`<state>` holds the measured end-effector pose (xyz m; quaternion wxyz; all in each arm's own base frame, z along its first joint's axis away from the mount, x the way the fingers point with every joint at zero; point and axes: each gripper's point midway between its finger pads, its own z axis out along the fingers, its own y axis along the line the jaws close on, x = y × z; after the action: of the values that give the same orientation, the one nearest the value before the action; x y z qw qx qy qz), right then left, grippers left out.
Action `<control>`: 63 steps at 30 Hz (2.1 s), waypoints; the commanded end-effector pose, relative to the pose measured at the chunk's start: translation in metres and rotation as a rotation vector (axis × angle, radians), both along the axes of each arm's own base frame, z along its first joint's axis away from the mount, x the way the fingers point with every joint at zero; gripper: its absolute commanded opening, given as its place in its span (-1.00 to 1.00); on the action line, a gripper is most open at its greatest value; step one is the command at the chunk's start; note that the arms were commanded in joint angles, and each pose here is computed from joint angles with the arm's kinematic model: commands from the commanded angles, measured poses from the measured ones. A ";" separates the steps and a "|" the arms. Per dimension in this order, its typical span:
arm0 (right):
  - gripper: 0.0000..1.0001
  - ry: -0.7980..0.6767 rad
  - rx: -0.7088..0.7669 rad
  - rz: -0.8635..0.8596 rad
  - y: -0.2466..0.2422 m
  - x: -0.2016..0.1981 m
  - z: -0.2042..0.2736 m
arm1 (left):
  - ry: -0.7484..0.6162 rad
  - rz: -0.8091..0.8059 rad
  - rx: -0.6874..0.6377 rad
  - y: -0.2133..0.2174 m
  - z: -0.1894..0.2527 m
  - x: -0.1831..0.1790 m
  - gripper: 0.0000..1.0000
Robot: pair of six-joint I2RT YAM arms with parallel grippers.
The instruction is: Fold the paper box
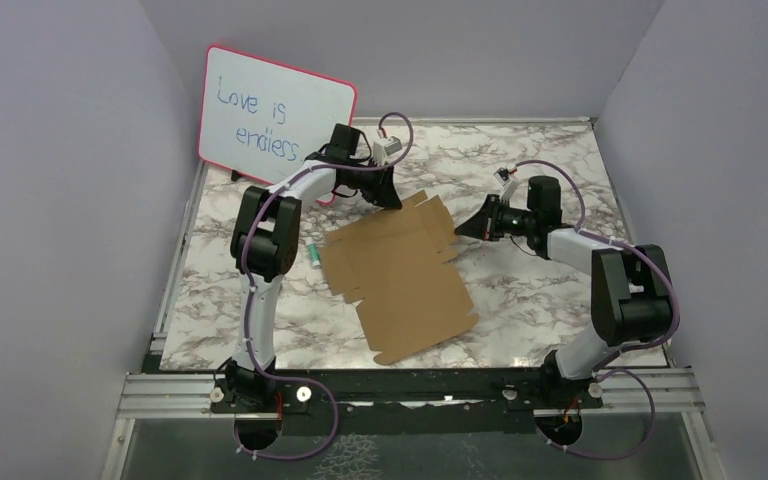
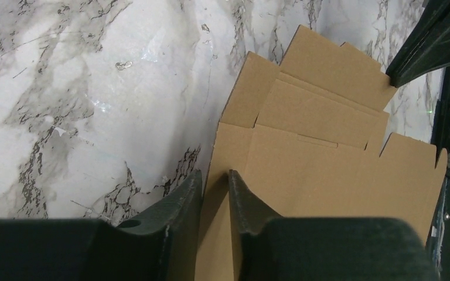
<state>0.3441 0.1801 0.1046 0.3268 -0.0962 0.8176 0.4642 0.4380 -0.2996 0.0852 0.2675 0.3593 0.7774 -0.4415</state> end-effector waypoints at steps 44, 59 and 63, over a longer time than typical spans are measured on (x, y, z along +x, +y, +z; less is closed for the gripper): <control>0.04 0.211 0.028 0.047 0.008 -0.046 -0.067 | -0.035 -0.049 -0.070 0.001 0.029 -0.004 -1.00; -0.58 0.124 -0.039 0.055 0.018 -0.041 -0.065 | -0.026 -0.030 -0.060 0.001 0.026 -0.001 -1.00; -0.72 0.086 -0.137 0.008 0.015 -0.035 -0.069 | -0.029 -0.025 -0.056 0.002 0.027 0.000 -1.00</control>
<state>0.2974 0.1980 0.0327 0.2372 -0.0812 0.8507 0.4621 0.4357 -0.2954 0.0903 0.2636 0.3587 0.7673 -0.4617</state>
